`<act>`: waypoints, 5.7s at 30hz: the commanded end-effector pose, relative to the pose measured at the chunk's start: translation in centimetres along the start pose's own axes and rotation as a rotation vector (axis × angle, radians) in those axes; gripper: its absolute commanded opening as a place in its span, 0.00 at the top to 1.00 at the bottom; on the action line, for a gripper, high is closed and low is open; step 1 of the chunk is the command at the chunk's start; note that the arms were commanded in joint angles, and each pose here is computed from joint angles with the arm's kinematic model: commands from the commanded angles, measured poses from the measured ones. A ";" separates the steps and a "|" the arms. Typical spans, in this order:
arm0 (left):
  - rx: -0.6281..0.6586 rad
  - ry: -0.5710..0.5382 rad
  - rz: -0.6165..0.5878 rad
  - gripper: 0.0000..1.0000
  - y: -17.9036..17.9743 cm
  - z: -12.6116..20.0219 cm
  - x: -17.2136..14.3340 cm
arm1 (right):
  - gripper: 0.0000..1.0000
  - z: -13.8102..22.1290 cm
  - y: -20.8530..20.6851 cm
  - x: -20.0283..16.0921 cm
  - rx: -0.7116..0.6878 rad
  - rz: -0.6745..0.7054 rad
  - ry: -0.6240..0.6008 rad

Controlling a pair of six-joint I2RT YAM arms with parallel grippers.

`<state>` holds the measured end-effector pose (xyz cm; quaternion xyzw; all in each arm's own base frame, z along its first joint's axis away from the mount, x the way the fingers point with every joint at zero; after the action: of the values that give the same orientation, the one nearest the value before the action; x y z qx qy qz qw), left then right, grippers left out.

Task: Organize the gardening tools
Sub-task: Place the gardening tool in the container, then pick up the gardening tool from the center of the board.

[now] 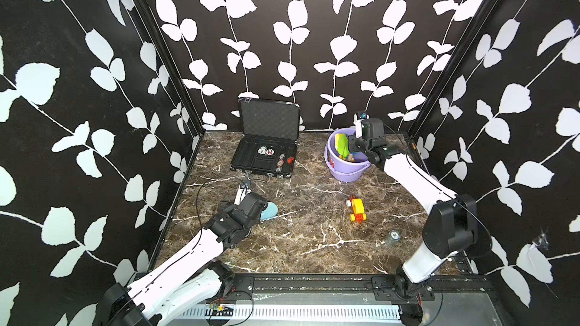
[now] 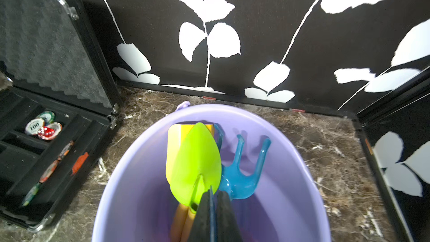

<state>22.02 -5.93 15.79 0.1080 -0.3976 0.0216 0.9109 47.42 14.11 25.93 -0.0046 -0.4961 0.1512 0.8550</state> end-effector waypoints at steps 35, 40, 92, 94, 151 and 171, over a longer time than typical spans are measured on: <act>-0.039 0.326 -0.456 0.02 -3.1 -3.3 3.3 | 0.13 1.8 0.9 -2.3 0.145 -0.043 0.139; -0.061 0.376 -0.539 0.01 -3.9 -4.5 2.3 | 0.04 4.8 -0.6 -1.9 0.072 -0.018 0.108; -0.384 0.971 -0.636 0.81 -4.0 -11.2 -5.2 | 0.01 8.2 -3.3 -2.4 -0.087 -0.017 0.040; -0.409 0.921 -0.615 0.91 -4.4 -10.6 -3.9 | 0.01 8.1 -3.1 -2.3 -0.075 -0.018 0.036; -0.996 -0.416 -0.442 1.00 -30.9 5.5 15.4 | 0.35 18.1 5.7 1.0 0.584 -0.267 -0.198; -1.002 -0.356 -0.548 1.00 -32.8 5.1 15.9 | 0.50 16.8 5.5 3.9 0.435 -0.129 -0.184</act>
<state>33.64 -39.36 22.22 -0.2238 -0.4450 -0.4151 0.7613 33.28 18.15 34.72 0.2413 -0.4987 0.1962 0.8091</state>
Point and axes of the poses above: each gripper's point midway between its finger pads, its own z axis back along the fingers, its own y axis along the line the jaws close on, x = y × z, the point moved 2 cm from there along z, back along the fingers, and after that the axes turned 9 degrees about z, right-handed, at the moved point
